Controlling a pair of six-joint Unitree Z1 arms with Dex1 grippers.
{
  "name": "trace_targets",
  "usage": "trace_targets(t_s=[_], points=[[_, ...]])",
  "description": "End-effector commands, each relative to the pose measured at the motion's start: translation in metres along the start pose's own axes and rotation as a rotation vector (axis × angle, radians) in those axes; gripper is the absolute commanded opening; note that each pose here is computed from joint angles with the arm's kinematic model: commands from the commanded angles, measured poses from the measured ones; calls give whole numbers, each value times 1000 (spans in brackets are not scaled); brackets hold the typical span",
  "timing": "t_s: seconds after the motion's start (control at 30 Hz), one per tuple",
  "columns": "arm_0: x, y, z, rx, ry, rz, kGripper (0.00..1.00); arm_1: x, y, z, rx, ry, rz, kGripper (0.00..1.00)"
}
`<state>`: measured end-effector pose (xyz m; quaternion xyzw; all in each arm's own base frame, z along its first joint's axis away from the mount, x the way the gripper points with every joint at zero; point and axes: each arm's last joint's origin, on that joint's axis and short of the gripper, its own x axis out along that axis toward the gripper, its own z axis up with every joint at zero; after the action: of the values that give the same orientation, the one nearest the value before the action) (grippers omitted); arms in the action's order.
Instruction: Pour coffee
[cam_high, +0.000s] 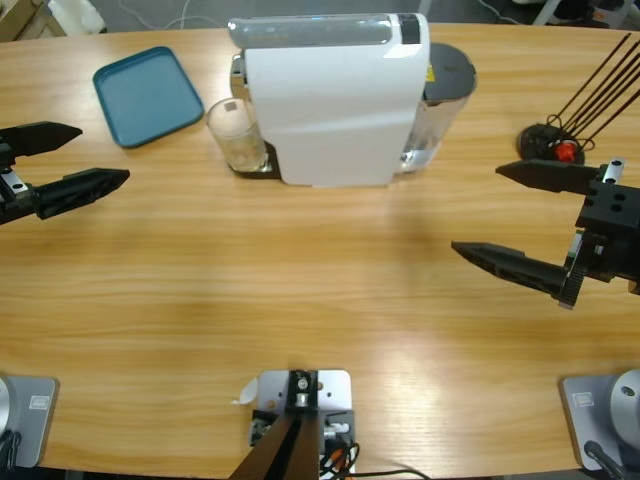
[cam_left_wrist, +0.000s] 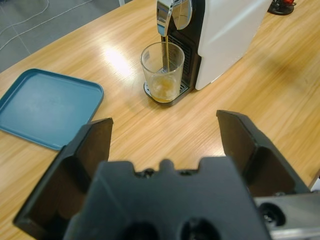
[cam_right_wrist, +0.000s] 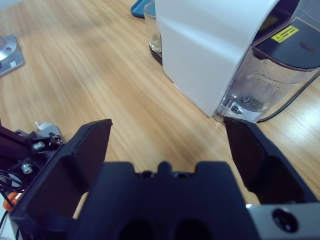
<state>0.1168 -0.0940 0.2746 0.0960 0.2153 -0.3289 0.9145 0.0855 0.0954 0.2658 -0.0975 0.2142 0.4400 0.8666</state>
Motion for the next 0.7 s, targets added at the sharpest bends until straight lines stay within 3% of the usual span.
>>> trace_targets(t_s=[0.03, 0.7], points=[[6, -1, -12, 20, 47, 3, 895, -3, 2, -11, -1, 8, 11, 1000], [10, -2, -13, 21, 58, -3, 895, 0, 2, -11, 5, 17, 17, 1000]])
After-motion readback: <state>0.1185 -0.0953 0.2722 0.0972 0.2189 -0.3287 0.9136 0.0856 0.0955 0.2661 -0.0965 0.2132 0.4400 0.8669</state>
